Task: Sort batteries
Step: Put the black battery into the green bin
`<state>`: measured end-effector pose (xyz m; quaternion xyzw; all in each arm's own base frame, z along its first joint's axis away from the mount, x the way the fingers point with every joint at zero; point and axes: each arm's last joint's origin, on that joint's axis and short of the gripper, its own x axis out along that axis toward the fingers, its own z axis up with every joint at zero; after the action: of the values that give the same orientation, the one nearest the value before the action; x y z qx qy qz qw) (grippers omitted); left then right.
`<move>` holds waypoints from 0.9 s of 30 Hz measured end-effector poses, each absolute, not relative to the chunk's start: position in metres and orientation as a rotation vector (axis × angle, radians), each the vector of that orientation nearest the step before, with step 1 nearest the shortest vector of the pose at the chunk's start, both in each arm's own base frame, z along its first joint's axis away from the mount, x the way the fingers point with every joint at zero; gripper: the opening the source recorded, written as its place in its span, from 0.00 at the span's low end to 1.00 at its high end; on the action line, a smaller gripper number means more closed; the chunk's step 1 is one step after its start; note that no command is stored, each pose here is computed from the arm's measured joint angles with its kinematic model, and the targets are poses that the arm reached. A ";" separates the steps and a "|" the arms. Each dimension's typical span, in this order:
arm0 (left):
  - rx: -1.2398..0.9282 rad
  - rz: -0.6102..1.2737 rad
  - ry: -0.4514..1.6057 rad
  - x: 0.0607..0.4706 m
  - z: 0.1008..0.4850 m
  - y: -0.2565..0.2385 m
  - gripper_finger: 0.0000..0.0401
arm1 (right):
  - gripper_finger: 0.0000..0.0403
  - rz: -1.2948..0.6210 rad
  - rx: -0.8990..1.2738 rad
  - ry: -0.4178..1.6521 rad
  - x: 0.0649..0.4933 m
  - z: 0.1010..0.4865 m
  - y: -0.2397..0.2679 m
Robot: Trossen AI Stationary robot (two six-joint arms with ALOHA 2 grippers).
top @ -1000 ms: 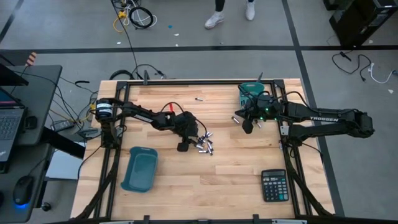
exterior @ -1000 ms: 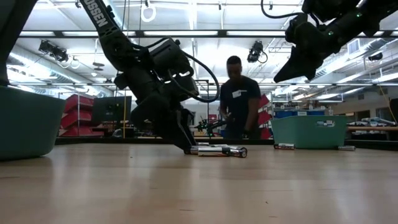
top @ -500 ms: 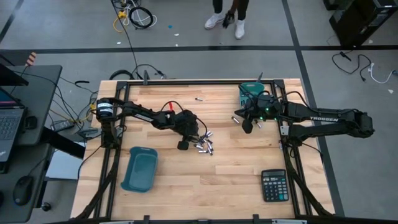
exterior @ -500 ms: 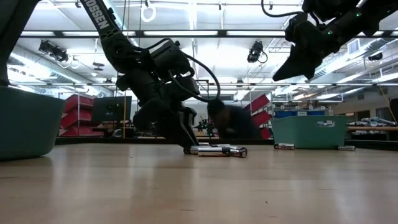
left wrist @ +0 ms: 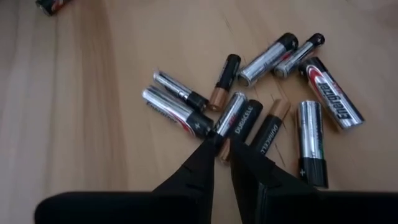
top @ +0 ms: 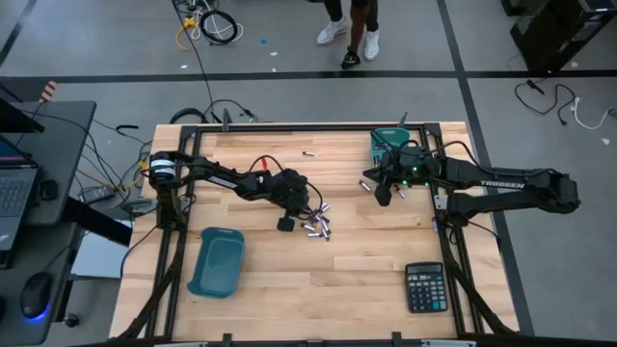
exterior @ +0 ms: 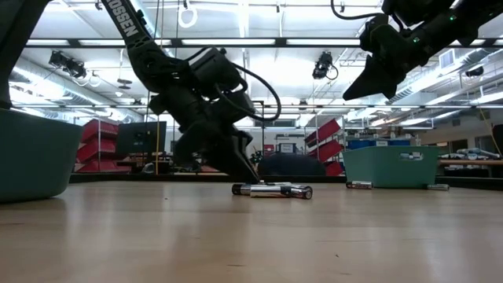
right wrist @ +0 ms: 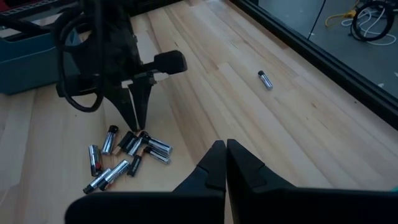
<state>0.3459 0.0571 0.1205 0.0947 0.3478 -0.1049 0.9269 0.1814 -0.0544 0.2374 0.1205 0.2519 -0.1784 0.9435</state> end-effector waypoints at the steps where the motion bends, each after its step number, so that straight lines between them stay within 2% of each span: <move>1: 0.202 -0.217 0.709 0.346 0.121 0.057 0.13 | 0.00 -0.364 0.246 0.514 0.181 0.237 -0.054; 27: 0.168 -0.296 0.688 0.350 0.113 0.049 0.13 | 0.00 -0.362 0.249 0.507 0.182 0.238 -0.054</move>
<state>0.3499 0.0493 0.1128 0.0820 0.3357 -0.1446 0.9272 0.1817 -0.0542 0.2379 0.1223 0.2489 -0.1774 0.9443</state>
